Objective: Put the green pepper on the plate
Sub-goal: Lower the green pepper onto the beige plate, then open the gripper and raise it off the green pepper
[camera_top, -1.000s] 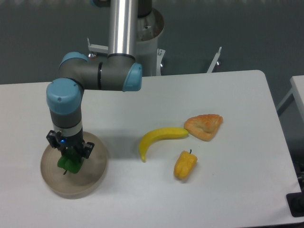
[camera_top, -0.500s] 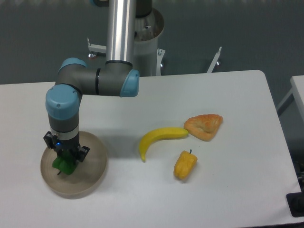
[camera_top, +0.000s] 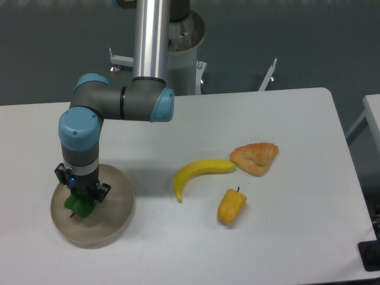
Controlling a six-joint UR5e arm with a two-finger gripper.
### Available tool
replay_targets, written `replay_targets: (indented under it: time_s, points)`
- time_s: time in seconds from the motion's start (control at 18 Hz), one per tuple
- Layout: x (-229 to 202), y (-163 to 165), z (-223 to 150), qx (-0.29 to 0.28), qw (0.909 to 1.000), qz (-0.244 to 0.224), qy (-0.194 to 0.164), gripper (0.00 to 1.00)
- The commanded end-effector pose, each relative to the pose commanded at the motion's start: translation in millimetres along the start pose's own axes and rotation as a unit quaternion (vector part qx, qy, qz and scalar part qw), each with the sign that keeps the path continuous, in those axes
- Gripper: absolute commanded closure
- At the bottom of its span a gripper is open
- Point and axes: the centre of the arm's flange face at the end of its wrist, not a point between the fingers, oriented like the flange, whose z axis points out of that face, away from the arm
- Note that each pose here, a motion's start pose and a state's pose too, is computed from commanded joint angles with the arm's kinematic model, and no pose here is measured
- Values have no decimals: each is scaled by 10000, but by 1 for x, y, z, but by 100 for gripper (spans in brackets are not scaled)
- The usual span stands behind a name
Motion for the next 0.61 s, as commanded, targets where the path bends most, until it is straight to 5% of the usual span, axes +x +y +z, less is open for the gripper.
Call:
replay_targets:
  time_s: [0.33, 0.44, 0.61]
  points:
    - [0, 2, 2, -31, 10000, -13, 3, 48]
    - [1, 2, 0, -17, 10000, -3, -2, 27]
    - [0, 3, -4, 5, 10000, -6, -11, 15]
